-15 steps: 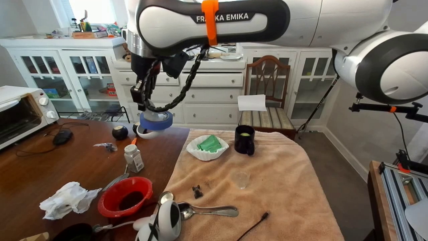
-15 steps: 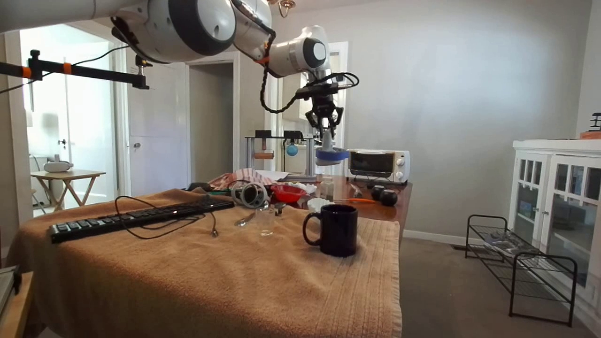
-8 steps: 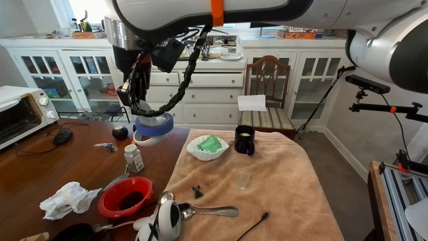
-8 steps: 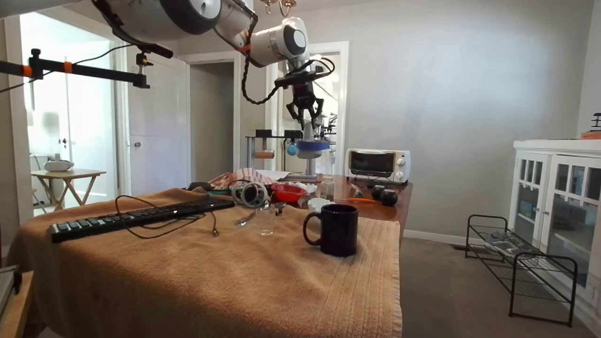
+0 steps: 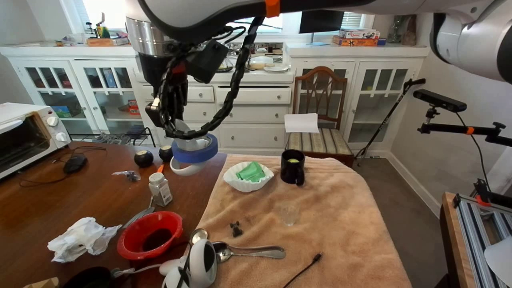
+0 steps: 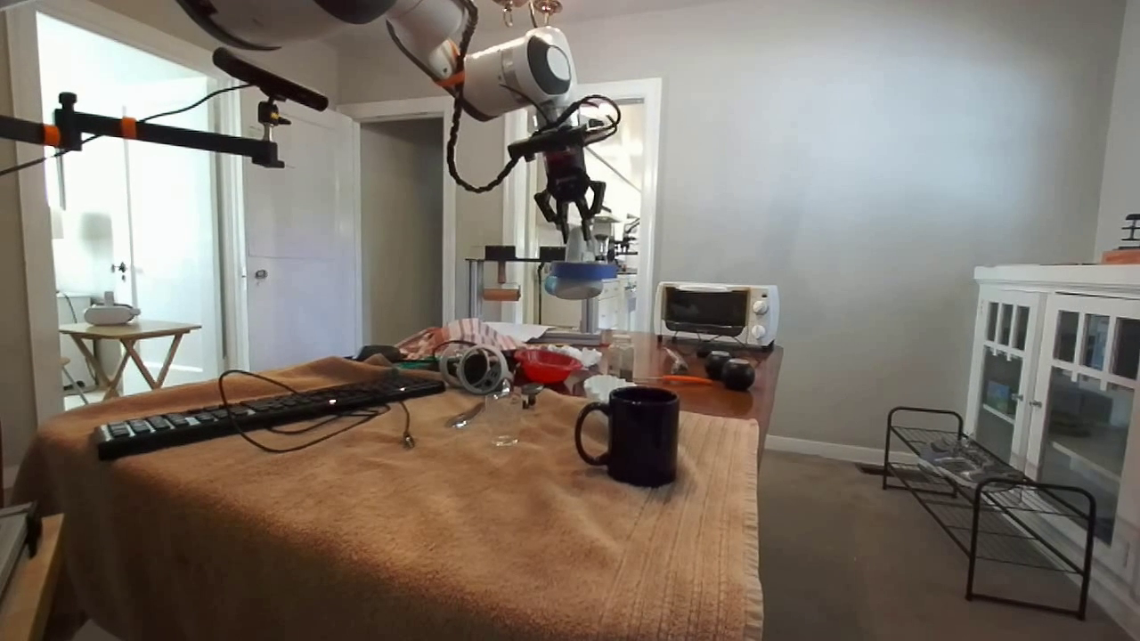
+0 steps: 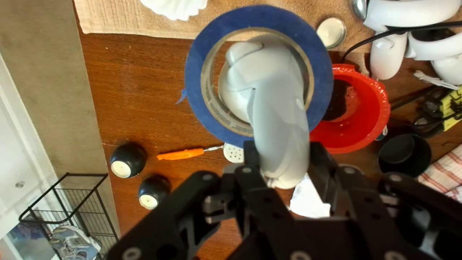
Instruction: Move the controller forward
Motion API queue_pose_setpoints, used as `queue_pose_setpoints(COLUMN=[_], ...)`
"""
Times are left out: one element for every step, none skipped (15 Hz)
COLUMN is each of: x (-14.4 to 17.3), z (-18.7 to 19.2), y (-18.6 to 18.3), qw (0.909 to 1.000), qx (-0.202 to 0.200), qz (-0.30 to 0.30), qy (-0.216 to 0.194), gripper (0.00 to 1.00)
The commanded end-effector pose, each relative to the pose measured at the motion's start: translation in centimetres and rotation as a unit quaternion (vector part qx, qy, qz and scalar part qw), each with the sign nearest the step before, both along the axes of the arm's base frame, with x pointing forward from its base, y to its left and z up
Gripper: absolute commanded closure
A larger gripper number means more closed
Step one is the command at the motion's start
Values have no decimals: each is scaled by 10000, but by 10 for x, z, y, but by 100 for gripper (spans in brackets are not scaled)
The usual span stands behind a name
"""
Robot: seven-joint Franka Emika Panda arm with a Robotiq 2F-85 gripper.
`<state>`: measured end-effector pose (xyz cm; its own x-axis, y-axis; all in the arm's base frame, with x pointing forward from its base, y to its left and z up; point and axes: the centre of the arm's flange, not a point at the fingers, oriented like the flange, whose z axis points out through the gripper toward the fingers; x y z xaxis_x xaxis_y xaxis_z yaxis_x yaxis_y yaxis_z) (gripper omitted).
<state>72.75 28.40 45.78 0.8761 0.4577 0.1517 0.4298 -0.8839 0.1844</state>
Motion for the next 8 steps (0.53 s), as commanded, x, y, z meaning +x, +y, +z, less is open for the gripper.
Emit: queue_pose_setpoints(x=[-9,-29,-39,-60,-70,-83,-89,-95], z=[-5,-9,-11,-13,-14,-13,-11,-9], y=[5,5,7,9,13,16,19,21], qw=[9999,9997,9995,9990,9984,9977,9969,9955], qx=[-67,-43,60,35,4,-20,-70,-187], qz=[-86,-220,-258,-371,-476,-575,-683,-833], qy=[-63,-135,-150,-229,-293,-356,-396,-421], gripper=[86,86,86,86,86,86,86,86])
